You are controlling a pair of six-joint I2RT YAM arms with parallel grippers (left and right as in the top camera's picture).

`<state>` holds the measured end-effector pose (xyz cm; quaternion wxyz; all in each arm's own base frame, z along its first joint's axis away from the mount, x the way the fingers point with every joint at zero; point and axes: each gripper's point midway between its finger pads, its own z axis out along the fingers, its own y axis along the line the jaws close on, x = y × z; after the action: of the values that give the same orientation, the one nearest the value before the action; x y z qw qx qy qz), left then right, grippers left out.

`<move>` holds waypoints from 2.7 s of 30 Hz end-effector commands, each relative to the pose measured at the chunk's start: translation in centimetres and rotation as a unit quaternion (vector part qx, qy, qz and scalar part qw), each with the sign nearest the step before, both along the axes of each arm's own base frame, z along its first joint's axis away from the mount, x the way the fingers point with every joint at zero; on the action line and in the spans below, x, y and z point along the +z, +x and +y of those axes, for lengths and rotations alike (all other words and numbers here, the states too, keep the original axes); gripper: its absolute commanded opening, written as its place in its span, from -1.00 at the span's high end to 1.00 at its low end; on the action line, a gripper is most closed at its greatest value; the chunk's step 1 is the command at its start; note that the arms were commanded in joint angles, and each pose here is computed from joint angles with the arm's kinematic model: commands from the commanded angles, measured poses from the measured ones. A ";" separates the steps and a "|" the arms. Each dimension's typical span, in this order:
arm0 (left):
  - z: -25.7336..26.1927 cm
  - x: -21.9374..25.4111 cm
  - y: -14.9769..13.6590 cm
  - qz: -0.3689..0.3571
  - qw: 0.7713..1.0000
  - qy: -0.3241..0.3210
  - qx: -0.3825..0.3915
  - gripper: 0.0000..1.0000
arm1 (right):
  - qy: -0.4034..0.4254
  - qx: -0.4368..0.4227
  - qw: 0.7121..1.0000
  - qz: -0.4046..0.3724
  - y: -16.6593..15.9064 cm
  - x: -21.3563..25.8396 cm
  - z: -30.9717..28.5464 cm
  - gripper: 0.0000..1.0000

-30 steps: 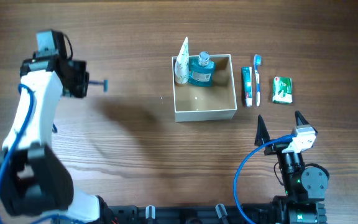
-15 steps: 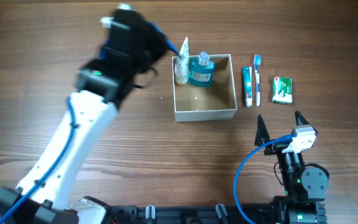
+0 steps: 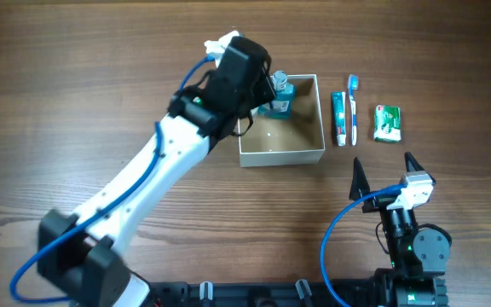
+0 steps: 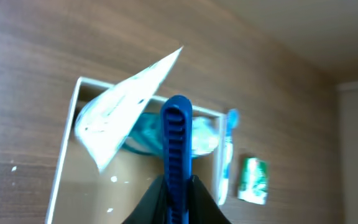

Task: Pack container
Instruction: 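Lift the razor and carry it over the box, lowering it inside, then open the left gripper and withdraw the left arm to the left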

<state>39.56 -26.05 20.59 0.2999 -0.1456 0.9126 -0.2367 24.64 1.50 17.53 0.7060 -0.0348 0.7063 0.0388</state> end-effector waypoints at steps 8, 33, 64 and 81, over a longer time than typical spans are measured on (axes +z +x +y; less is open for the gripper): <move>-2.1 -4.5 -0.8 0.058 0.998 0.005 -0.035 0.76 | -0.001 0.008 1.000 -0.005 -0.1 0.2 0.3 -1.00; -3.6 2.5 -0.3 -0.055 0.993 -0.027 -0.102 -0.37 | -0.001 0.008 1.000 -0.005 -0.1 0.2 0.3 -1.00; 24.4 5.4 -12.9 0.085 0.943 0.264 0.184 -0.95 | -0.002 0.008 1.000 -0.005 -0.1 0.2 0.3 -0.99; 30.2 -2.6 -8.2 0.171 0.903 0.276 0.280 -0.99 | -0.002 0.008 1.000 -0.005 -0.1 0.2 0.3 -0.99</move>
<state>30.73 3.13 19.13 0.2269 -0.3259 0.9079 0.1342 24.64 1.50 17.53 0.7060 -0.0348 0.7063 0.0388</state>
